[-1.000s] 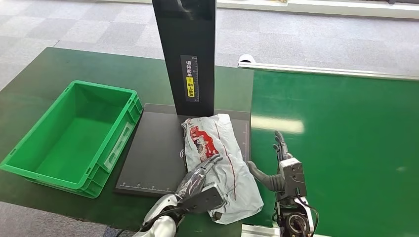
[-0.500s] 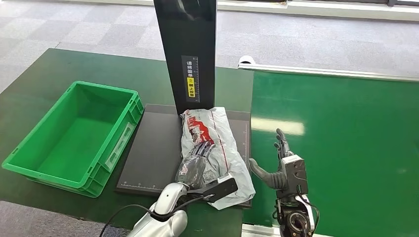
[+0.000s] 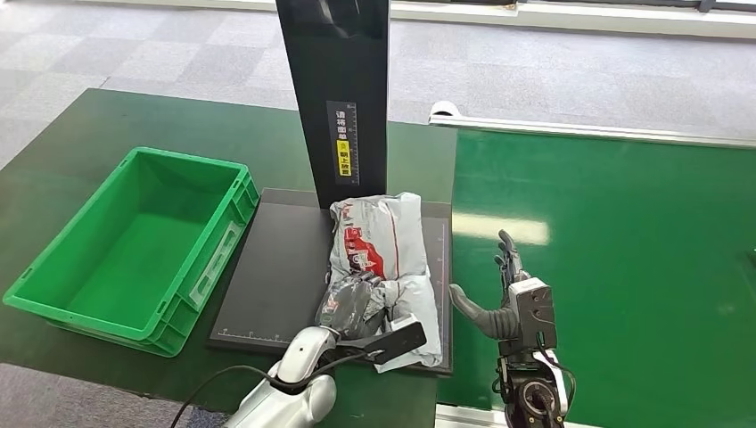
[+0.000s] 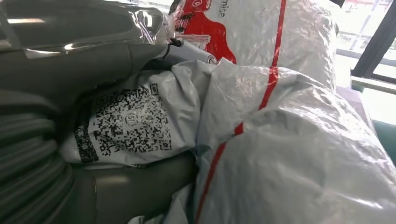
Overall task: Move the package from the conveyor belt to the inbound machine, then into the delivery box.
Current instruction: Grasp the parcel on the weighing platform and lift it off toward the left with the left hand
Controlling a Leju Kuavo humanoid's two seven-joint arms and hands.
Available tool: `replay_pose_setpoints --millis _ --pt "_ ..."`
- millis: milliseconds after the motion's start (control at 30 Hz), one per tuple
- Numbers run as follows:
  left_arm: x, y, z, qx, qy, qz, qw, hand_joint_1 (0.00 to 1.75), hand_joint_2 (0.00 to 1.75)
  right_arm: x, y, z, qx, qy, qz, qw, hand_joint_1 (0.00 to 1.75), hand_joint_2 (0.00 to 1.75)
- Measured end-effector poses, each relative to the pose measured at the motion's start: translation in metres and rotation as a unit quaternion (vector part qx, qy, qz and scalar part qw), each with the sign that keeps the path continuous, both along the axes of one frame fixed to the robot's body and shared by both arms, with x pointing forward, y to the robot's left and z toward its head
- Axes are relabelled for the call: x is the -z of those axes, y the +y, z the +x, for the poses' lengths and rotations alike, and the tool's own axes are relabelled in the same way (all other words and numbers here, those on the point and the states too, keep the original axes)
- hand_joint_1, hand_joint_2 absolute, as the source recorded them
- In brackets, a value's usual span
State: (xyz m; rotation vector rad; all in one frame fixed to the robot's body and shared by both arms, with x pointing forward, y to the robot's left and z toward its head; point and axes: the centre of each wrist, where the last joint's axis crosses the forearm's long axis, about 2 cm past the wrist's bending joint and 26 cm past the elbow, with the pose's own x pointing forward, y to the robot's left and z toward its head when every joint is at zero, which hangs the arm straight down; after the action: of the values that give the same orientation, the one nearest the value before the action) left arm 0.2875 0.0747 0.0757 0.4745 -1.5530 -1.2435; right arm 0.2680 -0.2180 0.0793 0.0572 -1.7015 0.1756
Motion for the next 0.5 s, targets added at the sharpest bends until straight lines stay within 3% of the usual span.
replay_pose_setpoints --millis 167,333,500 --pt "0.003 0.004 -0.002 -0.003 -0.042 -0.009 0.999 1.75 1.75 0.0 -0.001 0.0 0.002 0.0 -0.002 1.0 0.0 1.75" --pt "0.011 0.011 -0.012 -0.019 -0.142 -0.002 0.99 1.75 1.75 0.0 -0.002 0.0 0.004 -0.001 -0.001 1.0 0.0 1.75" --pt "0.017 0.015 -0.02 -0.027 -0.159 -0.037 0.986 1.75 1.75 0.0 -0.003 0.003 0.006 -0.007 0.005 1.0 0.0 1.75"
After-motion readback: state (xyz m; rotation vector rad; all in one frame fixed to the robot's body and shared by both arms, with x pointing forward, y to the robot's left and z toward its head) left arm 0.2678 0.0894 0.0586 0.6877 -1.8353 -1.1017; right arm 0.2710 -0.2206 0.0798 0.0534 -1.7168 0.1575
